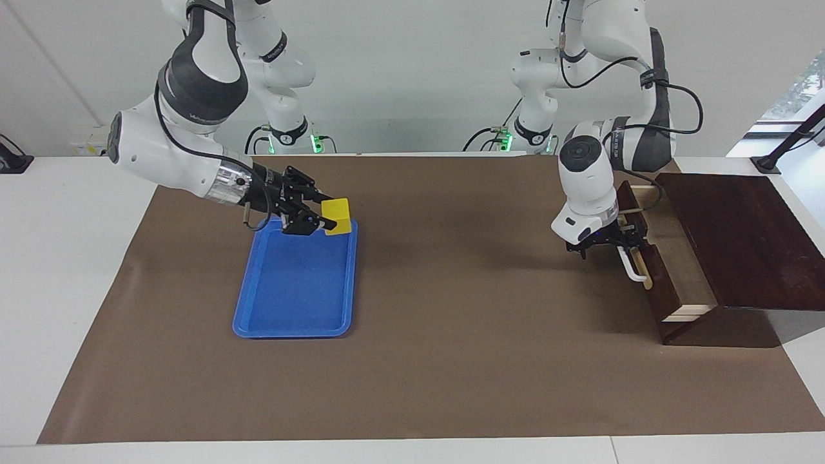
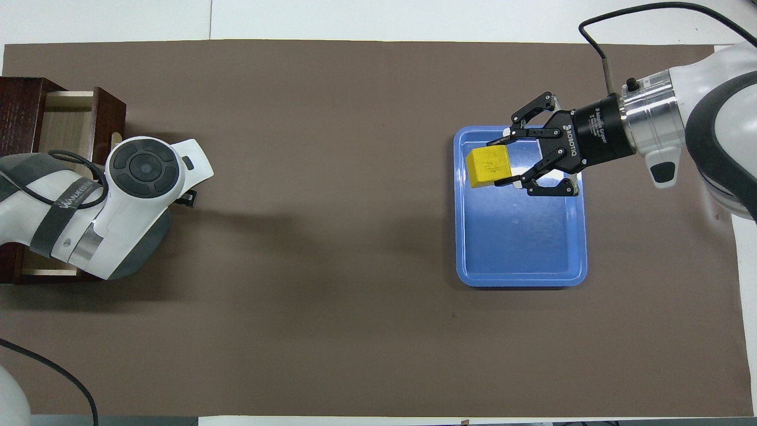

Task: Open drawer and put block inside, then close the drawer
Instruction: 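Carry the block toward the left gripper while the left gripper approaches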

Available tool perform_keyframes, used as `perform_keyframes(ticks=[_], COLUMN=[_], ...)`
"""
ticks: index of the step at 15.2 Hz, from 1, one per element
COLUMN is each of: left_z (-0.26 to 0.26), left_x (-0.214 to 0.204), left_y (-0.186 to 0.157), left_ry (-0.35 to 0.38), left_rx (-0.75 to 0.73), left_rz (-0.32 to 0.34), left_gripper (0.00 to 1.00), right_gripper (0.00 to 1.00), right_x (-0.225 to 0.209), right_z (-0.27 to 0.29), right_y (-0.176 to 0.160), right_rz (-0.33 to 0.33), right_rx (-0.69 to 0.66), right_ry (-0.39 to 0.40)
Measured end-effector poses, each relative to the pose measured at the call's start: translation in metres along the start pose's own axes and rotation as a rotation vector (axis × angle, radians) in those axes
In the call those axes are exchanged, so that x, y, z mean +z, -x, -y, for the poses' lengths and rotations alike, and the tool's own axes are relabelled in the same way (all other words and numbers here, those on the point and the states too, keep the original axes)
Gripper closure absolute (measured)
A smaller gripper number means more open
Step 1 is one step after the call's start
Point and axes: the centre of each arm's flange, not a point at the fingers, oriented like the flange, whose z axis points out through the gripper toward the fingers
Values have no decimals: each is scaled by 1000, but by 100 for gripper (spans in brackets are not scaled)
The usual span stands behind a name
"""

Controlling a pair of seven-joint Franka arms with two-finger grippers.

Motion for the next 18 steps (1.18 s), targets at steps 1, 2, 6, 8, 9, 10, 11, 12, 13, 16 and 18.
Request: perform_keyframes(ticks=[1, 2, 6, 8, 9, 10, 11, 12, 13, 16, 18], left_z=[-5, -10, -30, -31, -31, -31, -30, -26, -19, 1, 8], left_x=[-2, -5, -15, -16, -16, -17, -19, -25, -36, -87, -117], left_y=[-1, -1, -3, -3, -3, -3, -3, -4, -8, -21, -27], left_ry=[0, -1, -2, -3, -4, -4, 9, 38, 78, 228, 318], left_rx=[8, 18, 52, 55, 55, 53, 45, 31, 11, -95, -221], left_rz=[-3, -8, -23, -21, -20, -14, -4, 12, 26, 37, 32], left_gripper=[0, 0, 0, 0, 0, 0, 0, 0, 0, 0, 0], right_gripper=[45, 45, 45, 45, 45, 45, 45, 45, 45, 45, 45], right_x=[0, 0, 0, 1, 1, 2, 2, 2, 2, 2, 3], right_z=[0, 0, 1, 1, 1, 1, 1, 1, 1, 1, 2], right_y=[1, 1, 0, -1, -1, -2, -2, -2, -2, -2, -2], right_rz=[5, 7, 9, 9, 9, 10, 10, 10, 10, 10, 9], right_rx=[4, 6, 10, 12, 13, 14, 14, 14, 15, 15, 23], right_ry=[-1, -2, -1, 0, 1, 1, 2, 2, 2, 2, 1])
